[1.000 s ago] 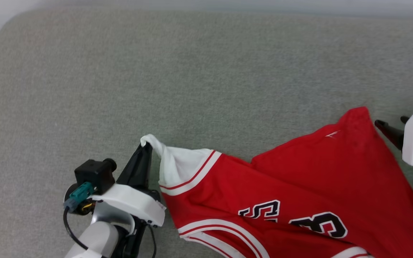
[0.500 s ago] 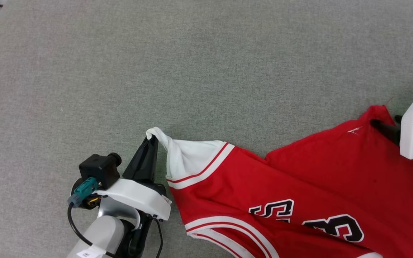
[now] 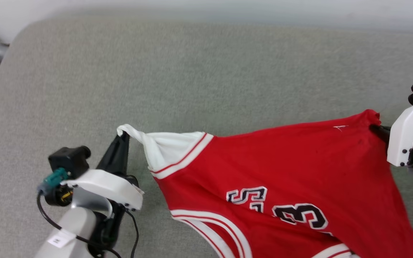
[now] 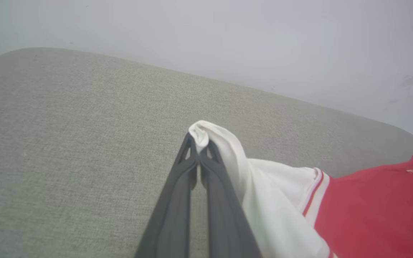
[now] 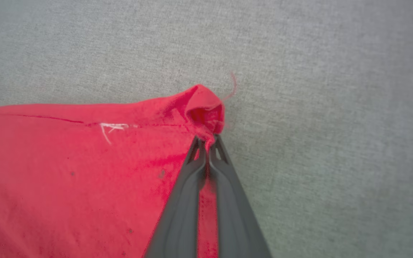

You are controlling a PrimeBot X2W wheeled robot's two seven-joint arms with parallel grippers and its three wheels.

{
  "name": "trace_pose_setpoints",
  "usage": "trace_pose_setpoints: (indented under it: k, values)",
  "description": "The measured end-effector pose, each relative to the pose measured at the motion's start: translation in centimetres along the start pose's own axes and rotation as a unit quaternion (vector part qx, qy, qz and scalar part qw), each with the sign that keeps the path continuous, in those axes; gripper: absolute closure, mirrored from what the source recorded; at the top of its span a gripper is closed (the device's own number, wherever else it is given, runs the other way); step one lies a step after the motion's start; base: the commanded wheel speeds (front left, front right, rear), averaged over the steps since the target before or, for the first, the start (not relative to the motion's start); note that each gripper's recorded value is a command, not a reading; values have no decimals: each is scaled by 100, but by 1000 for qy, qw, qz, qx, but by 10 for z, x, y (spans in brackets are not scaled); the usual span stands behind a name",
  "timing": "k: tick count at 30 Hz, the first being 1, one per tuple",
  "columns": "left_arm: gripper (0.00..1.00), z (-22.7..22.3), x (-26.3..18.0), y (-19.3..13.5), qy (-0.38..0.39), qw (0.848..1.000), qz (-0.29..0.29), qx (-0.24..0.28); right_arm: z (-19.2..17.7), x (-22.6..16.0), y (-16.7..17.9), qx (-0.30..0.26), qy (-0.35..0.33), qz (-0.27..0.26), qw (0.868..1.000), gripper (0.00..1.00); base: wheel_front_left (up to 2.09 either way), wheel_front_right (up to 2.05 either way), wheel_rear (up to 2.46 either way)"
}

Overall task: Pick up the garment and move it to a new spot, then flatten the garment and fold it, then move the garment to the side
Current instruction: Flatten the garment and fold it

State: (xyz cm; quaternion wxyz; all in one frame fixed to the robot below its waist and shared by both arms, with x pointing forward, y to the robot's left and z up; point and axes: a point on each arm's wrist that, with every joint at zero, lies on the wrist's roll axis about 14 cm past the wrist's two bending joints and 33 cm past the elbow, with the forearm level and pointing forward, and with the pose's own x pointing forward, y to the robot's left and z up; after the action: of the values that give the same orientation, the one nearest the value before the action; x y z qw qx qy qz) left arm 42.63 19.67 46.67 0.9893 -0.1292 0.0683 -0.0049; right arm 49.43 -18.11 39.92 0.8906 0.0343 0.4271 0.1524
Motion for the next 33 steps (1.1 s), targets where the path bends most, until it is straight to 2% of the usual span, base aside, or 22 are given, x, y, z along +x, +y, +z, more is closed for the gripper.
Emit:
trace_pose_setpoints:
  k: [6,10,11,17,24,33]
  values:
    - [100,46,8,4,-39,999,-12,3,24,-37,-6,14,-91,-26,995,100,0,0,0]
    - [100,77,19,-5,-59,998,-31,5,38,-62,-10,28,-149,-43,987,100,0,0,0]
    - [100,105,30,-16,-76,996,-48,16,57,-86,-16,30,-200,-58,978,100,0,0,0]
    - [100,156,62,-39,-106,991,-75,38,102,-129,-32,25,-289,-92,952,100,0,0,0]
    - [100,235,108,-56,-177,979,-77,68,184,-159,-43,24,-397,-111,911,100,0,0,0]
    - [100,326,160,-71,-272,955,-67,98,291,-189,-49,-14,-506,-132,852,100,0,0,0]
